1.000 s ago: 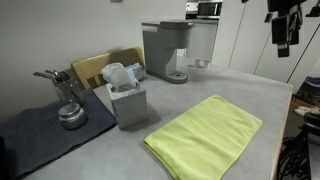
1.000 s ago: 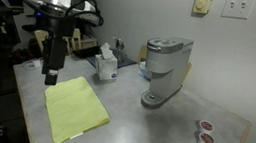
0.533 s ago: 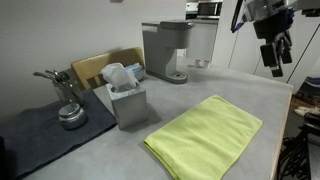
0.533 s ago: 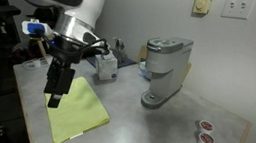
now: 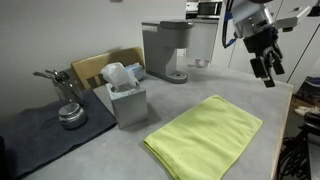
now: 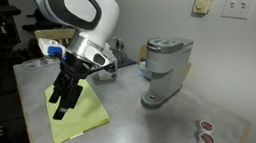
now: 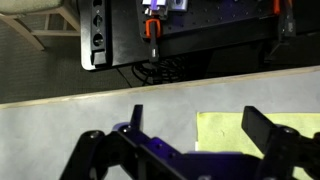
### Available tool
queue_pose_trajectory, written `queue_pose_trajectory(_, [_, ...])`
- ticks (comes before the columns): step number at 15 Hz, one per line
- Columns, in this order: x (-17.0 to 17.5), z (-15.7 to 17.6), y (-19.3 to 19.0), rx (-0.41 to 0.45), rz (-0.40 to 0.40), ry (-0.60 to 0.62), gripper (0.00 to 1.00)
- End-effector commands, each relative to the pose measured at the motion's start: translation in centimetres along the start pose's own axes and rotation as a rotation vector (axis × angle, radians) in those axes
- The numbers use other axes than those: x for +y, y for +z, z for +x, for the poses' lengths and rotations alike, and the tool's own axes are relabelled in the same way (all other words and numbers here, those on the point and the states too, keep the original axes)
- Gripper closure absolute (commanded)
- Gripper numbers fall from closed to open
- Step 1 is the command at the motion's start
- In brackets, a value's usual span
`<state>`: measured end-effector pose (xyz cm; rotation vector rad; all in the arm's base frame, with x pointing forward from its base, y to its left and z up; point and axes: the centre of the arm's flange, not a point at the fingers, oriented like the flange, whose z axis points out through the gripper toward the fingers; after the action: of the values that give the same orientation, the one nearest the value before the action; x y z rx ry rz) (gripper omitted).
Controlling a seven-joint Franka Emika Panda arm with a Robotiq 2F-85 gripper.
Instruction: Fold the yellow towel on the table
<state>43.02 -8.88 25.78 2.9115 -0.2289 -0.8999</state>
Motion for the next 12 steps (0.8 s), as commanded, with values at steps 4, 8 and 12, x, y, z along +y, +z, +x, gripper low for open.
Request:
queue_pose_trajectory(4, [0.0,0.1,-0.3,0.009,0.0,-0.008,0.0])
queue_pose_trajectory(8, [-0.2,3.4,1.3,0.175,-0.021,0.033,0.0])
queue_pose_trajectory(12, [-0.3,6.7,3.5,0.31,0.007,0.038,0.0])
